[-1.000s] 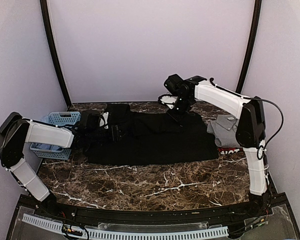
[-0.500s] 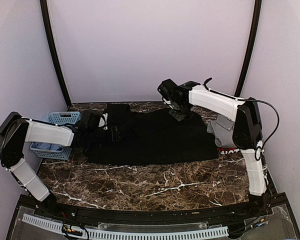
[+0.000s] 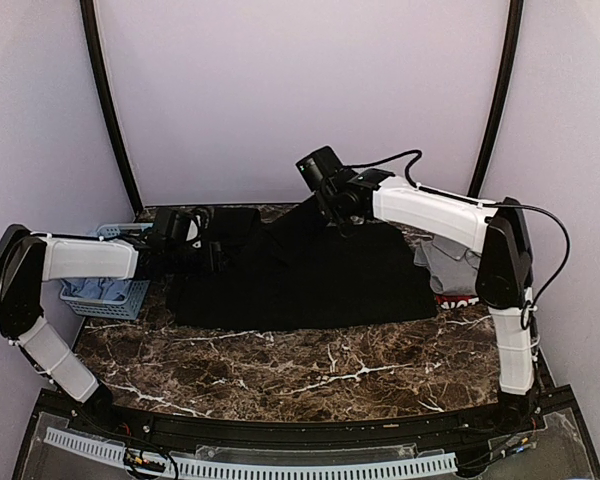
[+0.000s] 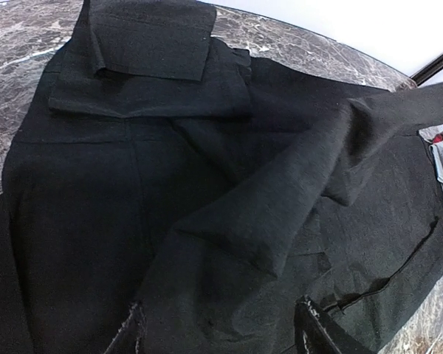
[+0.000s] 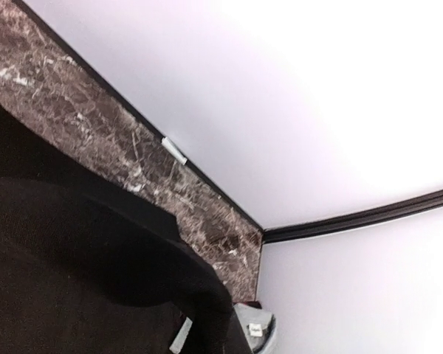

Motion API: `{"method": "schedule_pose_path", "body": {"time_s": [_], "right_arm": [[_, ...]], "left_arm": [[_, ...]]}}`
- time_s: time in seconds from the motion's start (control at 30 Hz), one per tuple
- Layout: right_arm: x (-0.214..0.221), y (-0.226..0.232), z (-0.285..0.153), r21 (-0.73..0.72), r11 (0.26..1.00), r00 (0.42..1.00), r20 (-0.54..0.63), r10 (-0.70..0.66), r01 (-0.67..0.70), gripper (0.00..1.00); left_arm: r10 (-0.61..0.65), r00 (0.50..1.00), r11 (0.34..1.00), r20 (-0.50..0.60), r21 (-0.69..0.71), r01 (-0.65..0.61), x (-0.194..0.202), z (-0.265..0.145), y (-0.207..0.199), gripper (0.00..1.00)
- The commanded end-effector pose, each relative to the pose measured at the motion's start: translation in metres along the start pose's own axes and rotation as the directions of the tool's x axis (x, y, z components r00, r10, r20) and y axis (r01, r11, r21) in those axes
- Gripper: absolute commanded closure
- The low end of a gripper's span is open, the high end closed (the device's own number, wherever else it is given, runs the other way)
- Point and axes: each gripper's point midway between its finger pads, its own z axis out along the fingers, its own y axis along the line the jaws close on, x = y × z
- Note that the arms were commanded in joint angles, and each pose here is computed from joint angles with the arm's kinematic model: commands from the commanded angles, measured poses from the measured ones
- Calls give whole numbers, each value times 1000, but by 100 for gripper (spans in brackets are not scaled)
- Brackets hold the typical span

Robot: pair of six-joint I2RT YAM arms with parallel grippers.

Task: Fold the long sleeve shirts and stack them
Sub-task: Place the sleeve of the 1/3-folded shirt.

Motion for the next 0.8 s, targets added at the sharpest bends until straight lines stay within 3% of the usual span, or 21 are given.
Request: {"method": "schedule_pose_path", "body": {"time_s": [0.0,0.4,0.63,0.77], "right_arm": [[-38,-48,-29,178,979,990,117,80,-100,100],[-33,-59,-63,324,942,975,219,19,-91,100],[5,-28,-81,281,956,968,252,9,-82,100],[35,6,-90,217,975,970,245,4,-58,100]], "left_arm": [[4,999,999,-35,-42,-6,1,4,8,33],[0,996,996,-91,-89,-8,25,28,27,33],[-8,994,989,-108,-146,-8,34,24,39,35],[-3,994,995,-110,-98,-7,39,14,33,35]]}}
